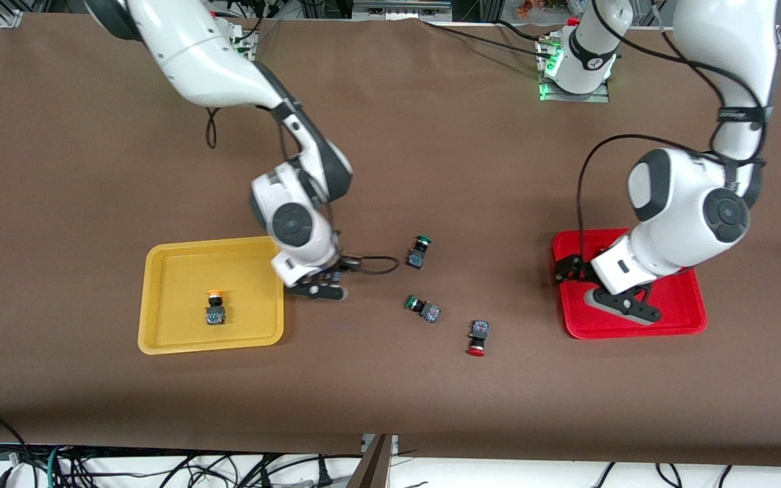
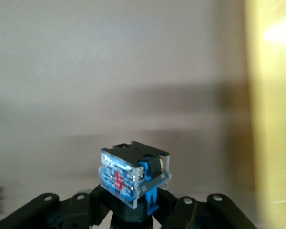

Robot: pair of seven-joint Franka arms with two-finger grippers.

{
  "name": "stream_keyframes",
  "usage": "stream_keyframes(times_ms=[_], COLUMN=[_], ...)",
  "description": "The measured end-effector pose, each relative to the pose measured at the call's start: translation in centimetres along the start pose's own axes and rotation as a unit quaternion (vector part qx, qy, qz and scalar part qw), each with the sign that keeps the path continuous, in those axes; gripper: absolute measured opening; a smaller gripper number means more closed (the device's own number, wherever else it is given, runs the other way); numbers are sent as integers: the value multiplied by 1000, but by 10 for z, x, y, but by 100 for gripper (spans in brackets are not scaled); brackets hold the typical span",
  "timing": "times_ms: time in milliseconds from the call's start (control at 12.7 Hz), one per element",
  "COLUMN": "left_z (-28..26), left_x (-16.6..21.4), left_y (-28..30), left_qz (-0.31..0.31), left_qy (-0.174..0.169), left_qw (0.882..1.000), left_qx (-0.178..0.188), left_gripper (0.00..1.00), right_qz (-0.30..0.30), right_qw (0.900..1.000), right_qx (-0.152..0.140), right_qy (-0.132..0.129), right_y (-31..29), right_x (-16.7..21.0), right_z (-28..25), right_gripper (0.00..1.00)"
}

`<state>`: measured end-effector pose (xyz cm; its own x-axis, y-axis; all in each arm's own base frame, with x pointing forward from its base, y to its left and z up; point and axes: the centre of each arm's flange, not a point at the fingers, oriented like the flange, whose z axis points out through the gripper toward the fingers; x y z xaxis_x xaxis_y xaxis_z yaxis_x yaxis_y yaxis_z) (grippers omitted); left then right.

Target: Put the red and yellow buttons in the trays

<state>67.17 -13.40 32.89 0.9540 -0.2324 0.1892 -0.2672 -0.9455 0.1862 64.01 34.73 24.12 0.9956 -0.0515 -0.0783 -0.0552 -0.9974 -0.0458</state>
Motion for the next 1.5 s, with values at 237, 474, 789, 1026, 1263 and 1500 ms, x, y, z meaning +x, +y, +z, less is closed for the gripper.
stream_keyframes(times_ms=[237, 474, 789, 1026, 1263, 1500], left_z=[71, 132, 156, 177, 194, 194], left_x=[4, -3, 15, 20, 14, 14], left_y=[56, 84, 91, 100, 106, 102], left_qz=[30, 42, 47, 55, 60, 59], left_qy=[52, 96, 117, 122, 114, 114], left_qw=[998, 994, 992, 991, 991, 991], left_qx=[11, 26, 27, 26, 26, 28], left_gripper=[100, 100, 100, 100, 100, 66], right_qz=[-55, -67, -75, -80, -82, -82], right_qw=[998, 997, 997, 997, 997, 997], right_qx=[-9, -15, -11, -8, -6, -9], right_qy=[-16, -30, -19, -6, 8, 8], right_y=[93, 121, 110, 105, 108, 118], right_x=[40, 42, 39, 29, 9, -19], right_z=[-15, 4, -26, -94, -173, -242], right_gripper=[15, 33, 78, 100, 100, 100])
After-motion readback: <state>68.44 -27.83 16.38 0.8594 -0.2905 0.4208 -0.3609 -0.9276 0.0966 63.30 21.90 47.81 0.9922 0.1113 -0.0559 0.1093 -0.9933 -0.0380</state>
